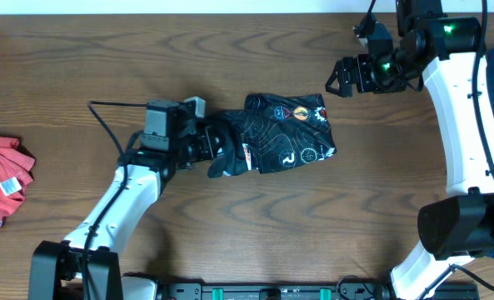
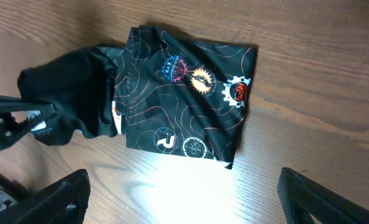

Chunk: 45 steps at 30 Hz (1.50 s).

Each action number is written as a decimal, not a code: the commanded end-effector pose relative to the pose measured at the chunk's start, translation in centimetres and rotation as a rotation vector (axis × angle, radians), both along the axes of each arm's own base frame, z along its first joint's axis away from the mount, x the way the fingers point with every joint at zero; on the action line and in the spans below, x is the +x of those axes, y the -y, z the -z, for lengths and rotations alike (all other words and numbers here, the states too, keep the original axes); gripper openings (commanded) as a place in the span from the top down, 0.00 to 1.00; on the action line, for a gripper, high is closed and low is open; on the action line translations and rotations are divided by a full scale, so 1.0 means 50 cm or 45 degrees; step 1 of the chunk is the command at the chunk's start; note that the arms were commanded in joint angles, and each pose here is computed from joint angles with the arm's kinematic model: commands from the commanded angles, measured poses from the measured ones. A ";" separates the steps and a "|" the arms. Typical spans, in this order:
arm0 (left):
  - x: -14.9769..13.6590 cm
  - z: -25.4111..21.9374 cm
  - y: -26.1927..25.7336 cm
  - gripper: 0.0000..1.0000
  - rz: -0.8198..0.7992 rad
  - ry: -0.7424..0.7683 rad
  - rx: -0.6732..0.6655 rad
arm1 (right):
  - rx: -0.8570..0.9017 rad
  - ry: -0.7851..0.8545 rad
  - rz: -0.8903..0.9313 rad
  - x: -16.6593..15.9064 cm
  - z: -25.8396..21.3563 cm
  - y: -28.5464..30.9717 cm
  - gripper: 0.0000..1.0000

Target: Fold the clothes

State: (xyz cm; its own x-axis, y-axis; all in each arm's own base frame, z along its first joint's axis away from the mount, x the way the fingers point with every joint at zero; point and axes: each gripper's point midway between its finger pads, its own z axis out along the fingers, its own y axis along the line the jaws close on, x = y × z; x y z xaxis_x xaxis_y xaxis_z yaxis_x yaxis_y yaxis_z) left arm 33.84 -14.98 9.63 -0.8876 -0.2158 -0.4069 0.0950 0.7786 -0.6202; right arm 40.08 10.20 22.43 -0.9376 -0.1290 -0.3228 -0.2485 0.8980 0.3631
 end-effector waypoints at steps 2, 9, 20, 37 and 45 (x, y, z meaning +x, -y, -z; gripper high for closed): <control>0.040 -0.038 0.000 0.94 -0.075 0.078 0.040 | -0.007 0.019 -0.018 -0.004 -0.013 -0.002 0.06; 0.095 -0.103 0.001 0.94 -0.113 0.184 0.039 | -0.008 0.004 -0.019 -0.009 -0.011 -0.002 0.06; 0.140 -0.079 0.046 0.94 -0.072 0.115 0.010 | -0.011 -0.032 -0.019 -0.022 -0.007 -0.001 0.06; 0.131 -0.091 0.171 0.94 0.172 0.121 0.031 | -0.228 -0.253 0.292 -0.046 0.094 0.100 0.11; 0.124 -0.103 0.192 0.94 0.221 0.146 0.039 | -0.235 -0.405 0.369 -0.082 0.209 0.108 0.12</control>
State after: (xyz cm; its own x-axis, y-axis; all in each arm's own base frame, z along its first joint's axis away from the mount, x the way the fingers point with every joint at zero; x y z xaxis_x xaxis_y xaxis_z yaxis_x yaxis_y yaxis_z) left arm 39.90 -23.40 13.23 -0.8779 -0.0824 -0.4717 0.2369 0.7813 -0.5774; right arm 36.53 5.20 13.21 -0.9966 0.0710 -0.0430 0.0600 0.9742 0.2178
